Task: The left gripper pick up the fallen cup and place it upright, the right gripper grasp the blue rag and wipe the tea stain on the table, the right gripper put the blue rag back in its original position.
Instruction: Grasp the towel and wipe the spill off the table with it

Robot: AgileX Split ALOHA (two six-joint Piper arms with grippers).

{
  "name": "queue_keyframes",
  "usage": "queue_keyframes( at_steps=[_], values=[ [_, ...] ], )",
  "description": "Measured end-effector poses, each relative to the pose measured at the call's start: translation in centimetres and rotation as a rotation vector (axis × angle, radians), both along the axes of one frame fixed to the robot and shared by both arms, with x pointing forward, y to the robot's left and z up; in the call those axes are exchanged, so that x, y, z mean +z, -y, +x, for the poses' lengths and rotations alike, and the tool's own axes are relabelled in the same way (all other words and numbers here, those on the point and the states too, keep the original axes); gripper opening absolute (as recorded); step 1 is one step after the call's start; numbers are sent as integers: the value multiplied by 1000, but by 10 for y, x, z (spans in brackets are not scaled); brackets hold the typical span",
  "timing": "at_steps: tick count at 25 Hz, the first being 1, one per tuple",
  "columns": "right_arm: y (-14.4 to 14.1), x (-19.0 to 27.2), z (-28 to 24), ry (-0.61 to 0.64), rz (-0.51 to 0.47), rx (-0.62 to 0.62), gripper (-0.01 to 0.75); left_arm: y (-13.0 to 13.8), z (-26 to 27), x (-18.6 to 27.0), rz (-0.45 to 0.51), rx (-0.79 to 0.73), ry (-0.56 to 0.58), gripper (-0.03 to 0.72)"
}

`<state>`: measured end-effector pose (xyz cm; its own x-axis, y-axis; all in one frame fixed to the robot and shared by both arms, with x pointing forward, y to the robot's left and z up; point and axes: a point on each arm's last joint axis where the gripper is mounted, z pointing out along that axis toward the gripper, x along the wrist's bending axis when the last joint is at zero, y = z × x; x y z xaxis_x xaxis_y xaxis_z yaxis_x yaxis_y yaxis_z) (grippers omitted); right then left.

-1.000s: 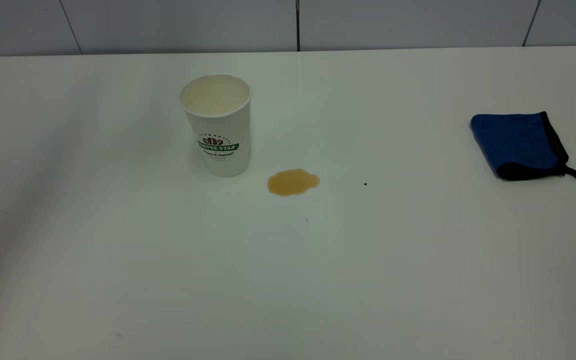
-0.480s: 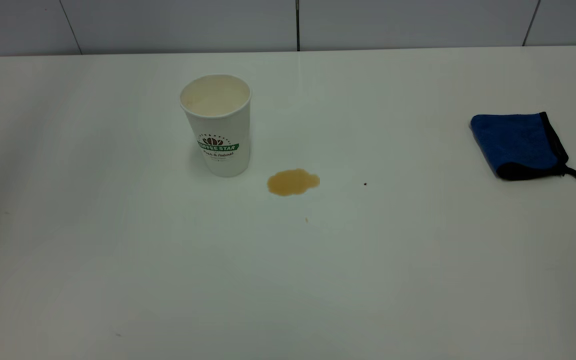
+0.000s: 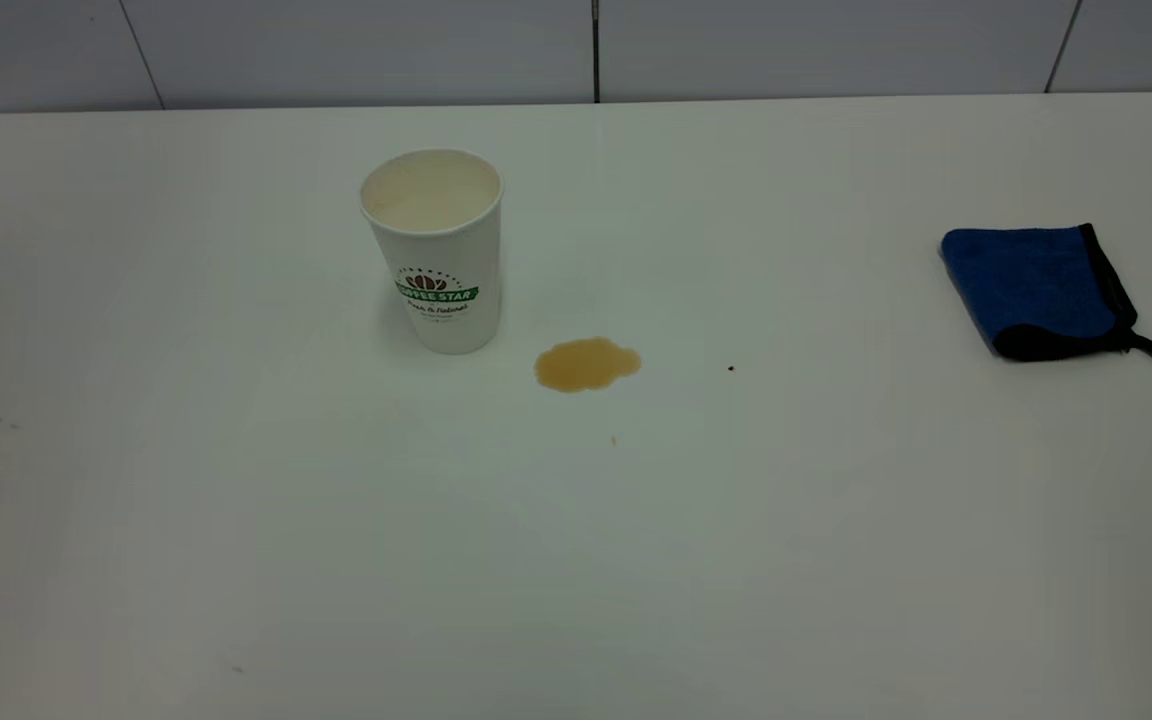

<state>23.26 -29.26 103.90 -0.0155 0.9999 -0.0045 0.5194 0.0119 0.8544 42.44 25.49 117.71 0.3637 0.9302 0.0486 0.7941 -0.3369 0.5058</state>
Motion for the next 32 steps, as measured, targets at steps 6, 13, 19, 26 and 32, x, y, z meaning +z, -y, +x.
queue_keyframes(
  at_steps=[6,13,19,26,32],
  values=[
    [0,0,0,0,0,0,238,-15,-63,-49,15,3,-60,371],
    [0,0,0,0,0,0,238,-35,-119,-107,-26,190,-95,371],
    [0,0,0,0,1,0,238,-47,-155,-127,-44,338,63,371],
    [0,0,0,0,1,0,238,-50,-184,-136,-69,445,269,371],
    [0,0,0,0,1,0,238,-49,-197,-140,-82,439,350,371]
  ],
)
